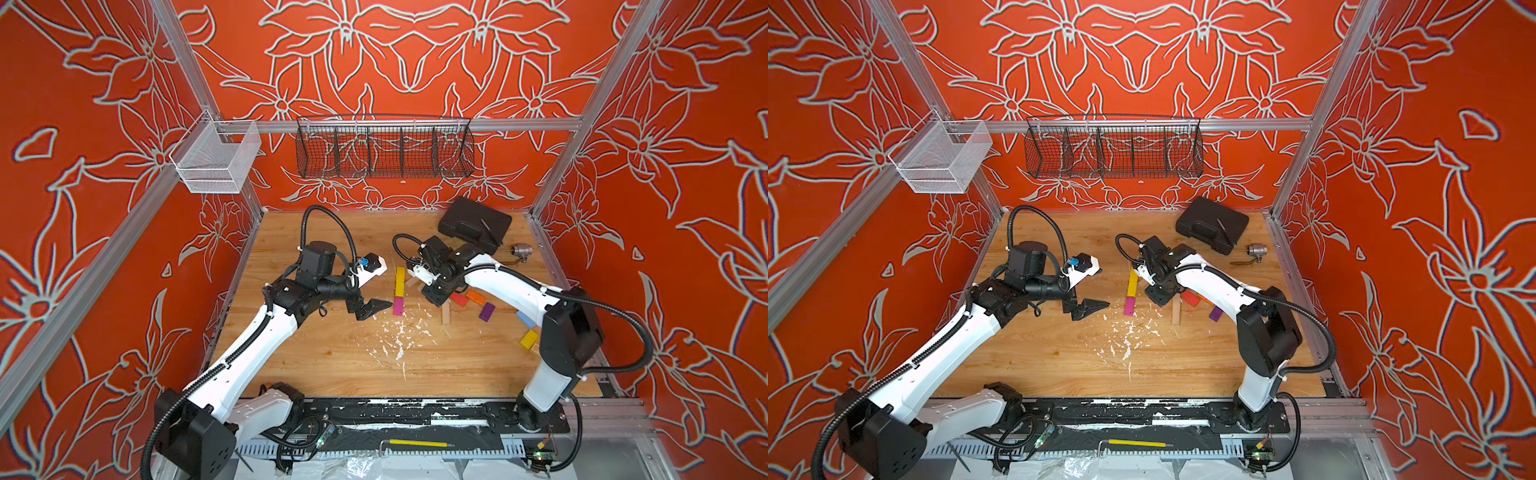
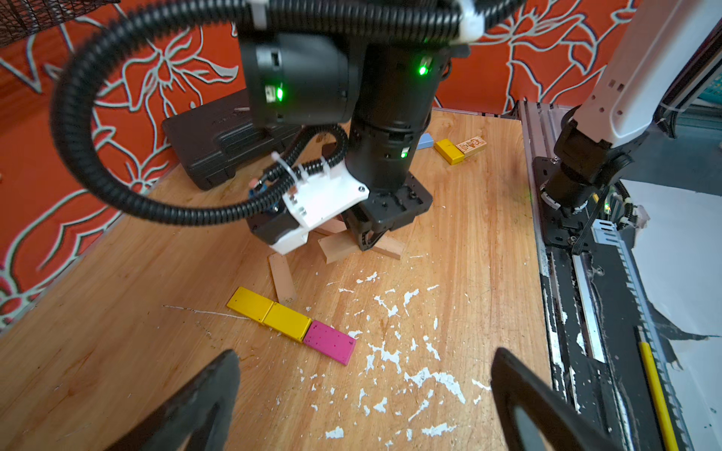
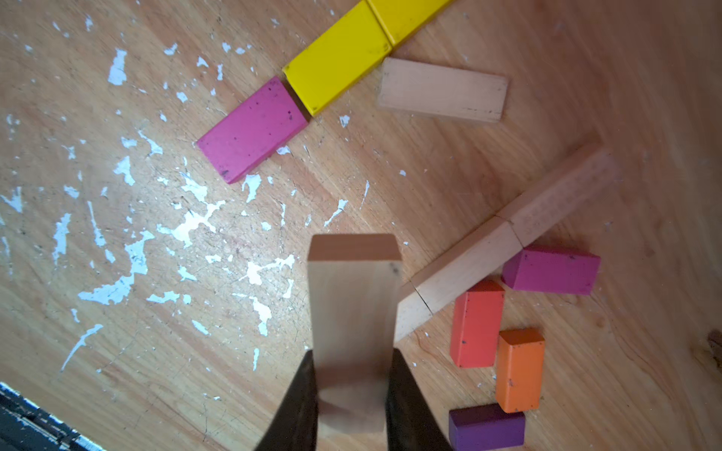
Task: Assemble the letter k with building blocks
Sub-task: Assemble the building block at the center of the board.
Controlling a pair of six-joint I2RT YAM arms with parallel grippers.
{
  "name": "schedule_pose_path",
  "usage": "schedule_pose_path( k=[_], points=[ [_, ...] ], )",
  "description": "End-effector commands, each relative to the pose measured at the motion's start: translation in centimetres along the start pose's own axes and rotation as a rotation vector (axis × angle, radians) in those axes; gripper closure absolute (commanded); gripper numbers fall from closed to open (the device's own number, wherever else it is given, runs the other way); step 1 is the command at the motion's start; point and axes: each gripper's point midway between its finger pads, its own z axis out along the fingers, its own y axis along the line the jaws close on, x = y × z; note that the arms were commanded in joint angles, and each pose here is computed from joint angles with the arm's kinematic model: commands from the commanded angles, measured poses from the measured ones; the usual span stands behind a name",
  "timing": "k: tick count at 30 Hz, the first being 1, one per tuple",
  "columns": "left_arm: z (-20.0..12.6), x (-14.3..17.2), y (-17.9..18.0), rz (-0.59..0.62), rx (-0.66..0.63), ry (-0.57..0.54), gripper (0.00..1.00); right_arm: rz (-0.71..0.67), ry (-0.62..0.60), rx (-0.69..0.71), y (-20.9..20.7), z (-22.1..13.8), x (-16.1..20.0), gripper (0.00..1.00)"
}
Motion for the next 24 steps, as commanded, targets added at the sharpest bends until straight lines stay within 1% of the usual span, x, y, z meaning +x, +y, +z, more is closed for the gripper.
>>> schedule_pose_path(
  k=[1,6,11,24],
  points=[
    [-0.3,-0.3,-0.1,0.030,-0.001,-0.021,0.03,-0.036,-0.011,-0.023,0.7,0.5,-1.2,0.81],
    [-0.1,-0.3,-0.1,0.022,0.003,-0.021,0.03,-0.028,0.015,-0.035,0.8,2.4,-1.8,0.81],
    [-0.2,-0.3,0.1,0.024,-0.007,-0.021,0.03,-0.025,0.008,-0.042,0.9,3.9,-2.7,0.81],
    [0.0,-0.2,0.1,0.019,-0.004,-0.020,0.03,-0.032,0.041,-0.040,0.8,7.1,-2.7,0.81]
  ],
)
